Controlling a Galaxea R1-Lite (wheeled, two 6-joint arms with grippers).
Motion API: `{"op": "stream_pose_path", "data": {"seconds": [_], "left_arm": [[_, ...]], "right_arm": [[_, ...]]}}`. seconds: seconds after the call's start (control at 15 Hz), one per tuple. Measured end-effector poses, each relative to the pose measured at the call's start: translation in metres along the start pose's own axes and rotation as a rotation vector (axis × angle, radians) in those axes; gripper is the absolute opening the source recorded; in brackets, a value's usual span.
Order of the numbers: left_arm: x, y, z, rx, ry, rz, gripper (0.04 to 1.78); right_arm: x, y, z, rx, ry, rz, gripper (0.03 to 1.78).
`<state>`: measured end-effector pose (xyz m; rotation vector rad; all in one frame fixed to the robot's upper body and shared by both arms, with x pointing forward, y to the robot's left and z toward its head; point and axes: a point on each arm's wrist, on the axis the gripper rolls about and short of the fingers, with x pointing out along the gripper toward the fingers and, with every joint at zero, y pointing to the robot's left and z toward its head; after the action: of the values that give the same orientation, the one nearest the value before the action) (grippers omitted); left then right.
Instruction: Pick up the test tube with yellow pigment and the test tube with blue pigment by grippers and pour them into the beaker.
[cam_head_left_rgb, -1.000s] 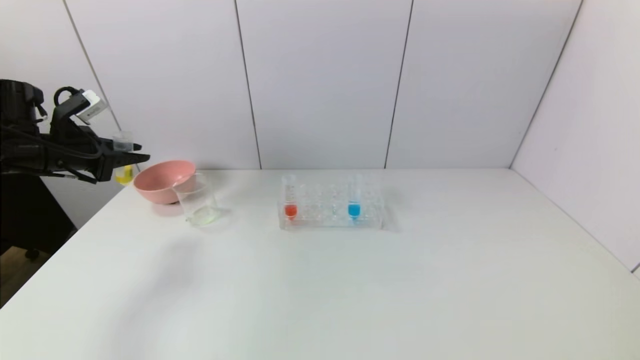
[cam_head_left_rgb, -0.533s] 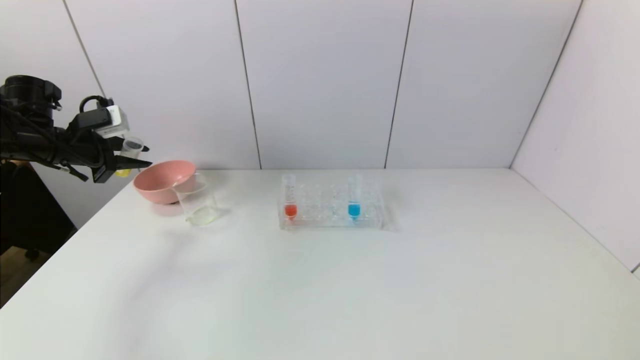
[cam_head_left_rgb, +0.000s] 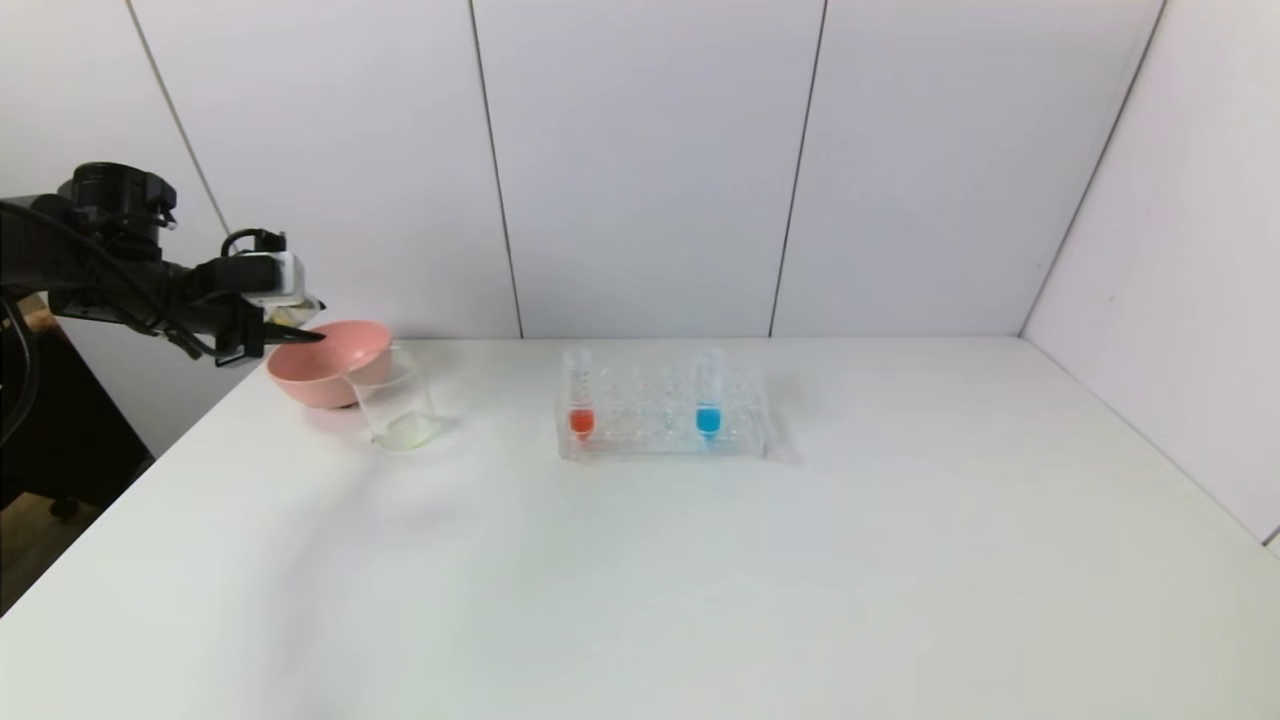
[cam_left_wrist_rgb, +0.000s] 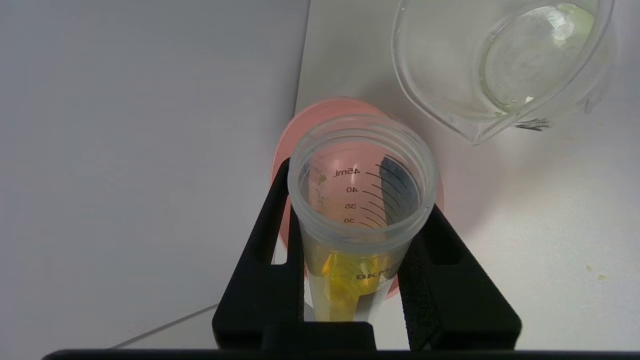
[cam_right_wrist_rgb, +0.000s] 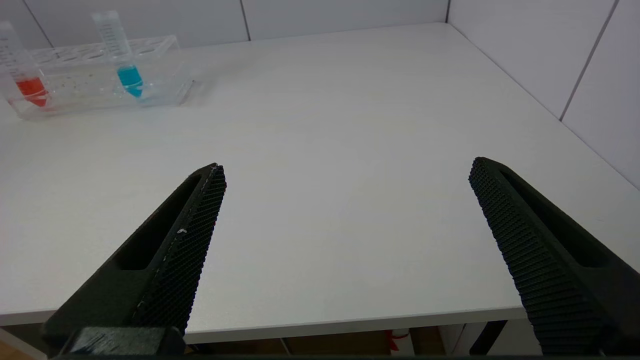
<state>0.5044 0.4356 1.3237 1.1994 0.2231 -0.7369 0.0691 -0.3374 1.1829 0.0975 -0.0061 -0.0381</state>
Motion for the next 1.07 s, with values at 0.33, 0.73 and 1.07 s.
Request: {"op": "stream_pose_path", "data": {"seconds": [0.33, 0.73, 1.07], "left_arm": [[0.011, 0.000, 0.010, 0.107, -0.001, -0.013, 0.54], [0.013, -0.003, 0.017, 0.081, 0.012, -0.065, 0.54], [-0.004, -0.016, 0.026, -0.034, 0.137, -0.268, 0.54]], "right_arm": [[0.000, 0.000, 0.000, 0.000, 0.000, 0.000, 1.77], [0.000, 0.000, 0.000, 0.000, 0.000, 0.000, 1.77], [0.000, 0.000, 0.000, 0.000, 0.000, 0.000, 1.77]]}}
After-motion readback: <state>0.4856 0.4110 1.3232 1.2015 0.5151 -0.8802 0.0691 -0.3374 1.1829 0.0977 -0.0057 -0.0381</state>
